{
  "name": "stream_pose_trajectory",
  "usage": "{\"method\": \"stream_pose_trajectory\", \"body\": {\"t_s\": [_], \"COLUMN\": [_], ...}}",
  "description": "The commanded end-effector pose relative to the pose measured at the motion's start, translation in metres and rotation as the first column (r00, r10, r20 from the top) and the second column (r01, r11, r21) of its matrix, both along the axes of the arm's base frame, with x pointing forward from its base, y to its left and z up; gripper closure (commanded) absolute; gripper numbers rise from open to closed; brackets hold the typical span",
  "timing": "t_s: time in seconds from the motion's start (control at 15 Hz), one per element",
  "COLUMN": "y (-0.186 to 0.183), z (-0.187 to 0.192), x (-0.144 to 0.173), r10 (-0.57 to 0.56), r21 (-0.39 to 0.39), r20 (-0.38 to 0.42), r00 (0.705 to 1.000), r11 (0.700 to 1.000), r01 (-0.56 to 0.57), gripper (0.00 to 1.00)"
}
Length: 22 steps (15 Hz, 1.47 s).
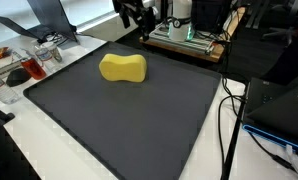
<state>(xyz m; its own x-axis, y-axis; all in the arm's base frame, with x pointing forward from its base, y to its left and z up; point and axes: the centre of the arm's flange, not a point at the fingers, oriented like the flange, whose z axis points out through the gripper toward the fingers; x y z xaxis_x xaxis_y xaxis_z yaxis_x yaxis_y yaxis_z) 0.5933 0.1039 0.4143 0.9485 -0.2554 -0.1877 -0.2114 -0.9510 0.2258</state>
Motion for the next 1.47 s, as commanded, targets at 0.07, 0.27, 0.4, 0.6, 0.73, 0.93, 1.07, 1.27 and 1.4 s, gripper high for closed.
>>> {"method": "stream_pose_trajectory", "body": {"t_s": [0.07,0.27,0.4,0.6,0.73,0.93,1.07,1.27,1.4], "y": [0.007,0.023,0.032,0.031,0.02,-0.001,-0.017,-0.041,-0.064], "z": [-0.005,-0.009,-0.013,-0.017,-0.017,-0.015,-0.017,-0.021,-0.03], "x": [-0.009,-0.037,-0.059,-0.093,-0.116,-0.142,-0.154,-0.166,-0.17], "r10": [0.021,0.07,0.1,0.132,0.137,0.147,0.218,0.28,0.246], "r21": [0.012,0.025,0.027,0.036,0.066,0.075,0.086,0.077,0.116], "r20": [0.011,0.039,0.056,0.098,0.142,0.211,0.262,0.3,0.318], "r00": [1.0,0.997,0.993,0.986,0.98,0.966,0.94,0.912,0.916], "r11": [1.0,0.997,0.995,0.99,0.987,0.983,0.965,0.946,0.949], "r01": [-0.021,-0.071,-0.101,-0.136,-0.148,-0.166,-0.248,-0.315,-0.295], "gripper": [0.0,0.0,0.0,0.0,0.0,0.0,0.0,0.0,0.0]}}
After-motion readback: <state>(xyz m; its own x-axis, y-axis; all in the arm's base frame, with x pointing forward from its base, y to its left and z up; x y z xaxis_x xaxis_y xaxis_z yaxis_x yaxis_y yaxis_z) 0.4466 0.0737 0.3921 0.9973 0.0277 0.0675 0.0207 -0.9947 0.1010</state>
